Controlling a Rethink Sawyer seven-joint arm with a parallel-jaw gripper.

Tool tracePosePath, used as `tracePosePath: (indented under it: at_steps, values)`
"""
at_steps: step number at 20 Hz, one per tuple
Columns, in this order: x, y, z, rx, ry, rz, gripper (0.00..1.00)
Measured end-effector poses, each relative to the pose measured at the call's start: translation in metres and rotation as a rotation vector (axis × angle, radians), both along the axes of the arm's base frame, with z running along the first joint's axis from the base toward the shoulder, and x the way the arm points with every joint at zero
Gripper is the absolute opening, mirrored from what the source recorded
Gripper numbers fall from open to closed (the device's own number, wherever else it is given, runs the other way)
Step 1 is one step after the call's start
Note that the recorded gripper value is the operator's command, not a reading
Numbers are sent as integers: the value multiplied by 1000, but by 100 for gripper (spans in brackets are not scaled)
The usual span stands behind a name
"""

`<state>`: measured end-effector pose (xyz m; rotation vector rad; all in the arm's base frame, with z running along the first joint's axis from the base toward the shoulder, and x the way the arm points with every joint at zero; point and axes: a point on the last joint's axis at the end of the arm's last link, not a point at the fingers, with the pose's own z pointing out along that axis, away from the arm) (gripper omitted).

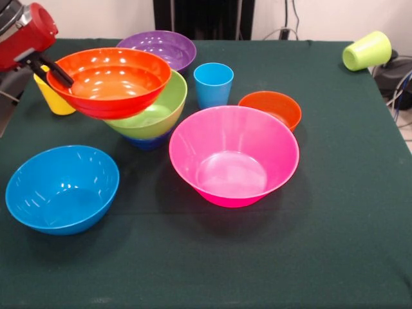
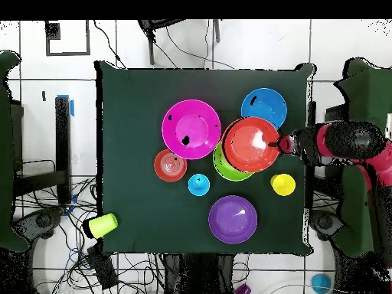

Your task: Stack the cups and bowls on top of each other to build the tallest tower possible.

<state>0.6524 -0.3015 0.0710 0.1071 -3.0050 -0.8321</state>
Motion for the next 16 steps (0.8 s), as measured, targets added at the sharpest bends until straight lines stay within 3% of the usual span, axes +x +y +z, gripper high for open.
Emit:
tracePosePath:
  at_steps: [10,16]
  values:
    - [-28,-12,-2,9,24,-4,0]
    - [-42,-6,-6,13,41,17,0]
